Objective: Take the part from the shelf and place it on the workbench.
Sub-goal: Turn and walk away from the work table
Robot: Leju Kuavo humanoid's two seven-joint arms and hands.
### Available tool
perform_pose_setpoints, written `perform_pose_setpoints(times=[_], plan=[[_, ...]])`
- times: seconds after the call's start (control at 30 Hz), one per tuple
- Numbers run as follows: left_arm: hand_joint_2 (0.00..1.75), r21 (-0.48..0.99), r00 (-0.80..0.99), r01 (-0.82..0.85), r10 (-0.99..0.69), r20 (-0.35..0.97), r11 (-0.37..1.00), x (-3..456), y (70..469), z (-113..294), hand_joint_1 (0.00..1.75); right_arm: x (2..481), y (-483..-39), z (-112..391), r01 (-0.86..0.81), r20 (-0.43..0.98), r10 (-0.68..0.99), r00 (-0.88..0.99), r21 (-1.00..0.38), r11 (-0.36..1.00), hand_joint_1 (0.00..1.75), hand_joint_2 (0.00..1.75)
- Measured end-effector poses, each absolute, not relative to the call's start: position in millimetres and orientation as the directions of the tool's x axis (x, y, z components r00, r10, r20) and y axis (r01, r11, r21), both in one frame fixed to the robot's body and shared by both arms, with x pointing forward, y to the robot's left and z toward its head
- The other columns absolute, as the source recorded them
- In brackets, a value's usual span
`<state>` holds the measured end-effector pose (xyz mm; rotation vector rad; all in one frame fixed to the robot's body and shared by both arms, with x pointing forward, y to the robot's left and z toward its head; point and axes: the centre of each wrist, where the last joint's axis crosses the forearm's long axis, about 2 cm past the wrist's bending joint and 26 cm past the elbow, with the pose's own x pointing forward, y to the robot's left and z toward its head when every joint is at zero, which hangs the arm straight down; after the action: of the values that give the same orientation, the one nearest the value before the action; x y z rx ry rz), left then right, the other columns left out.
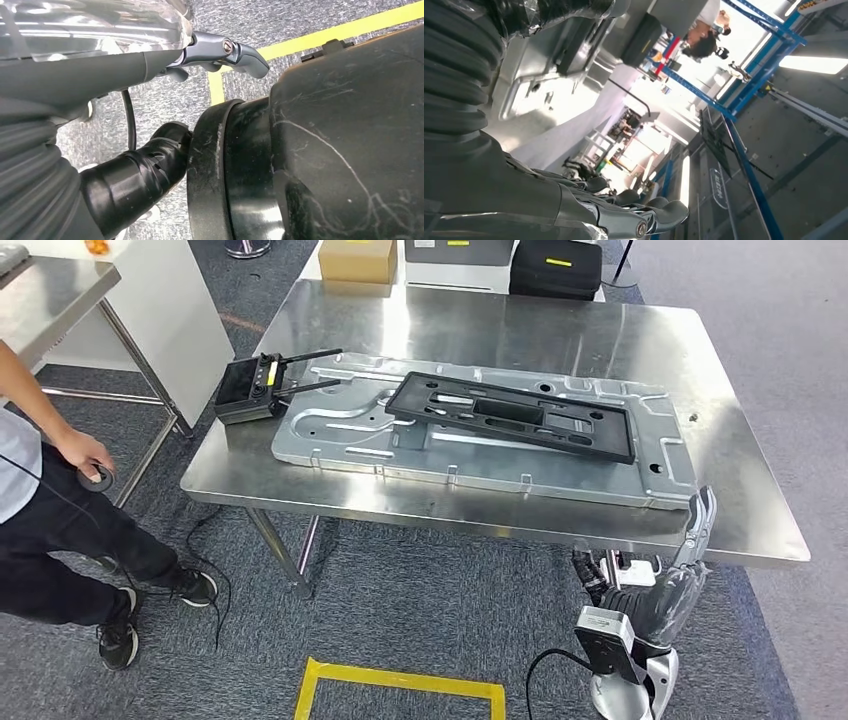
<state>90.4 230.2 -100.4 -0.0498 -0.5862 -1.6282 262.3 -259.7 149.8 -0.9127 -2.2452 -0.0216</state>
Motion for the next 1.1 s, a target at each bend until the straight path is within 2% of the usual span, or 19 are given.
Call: perform_pose_setpoints(times=[1.1], plan=[[0.00,0.346,-0.178,0.937,-0.917,0.356,-0.048,91.9,229.8,-100.0,0.00,252.6,-255.9,144.7,0.614,0.636,0.601,-0.484,-0.243,0.751,0.00,1.75]])
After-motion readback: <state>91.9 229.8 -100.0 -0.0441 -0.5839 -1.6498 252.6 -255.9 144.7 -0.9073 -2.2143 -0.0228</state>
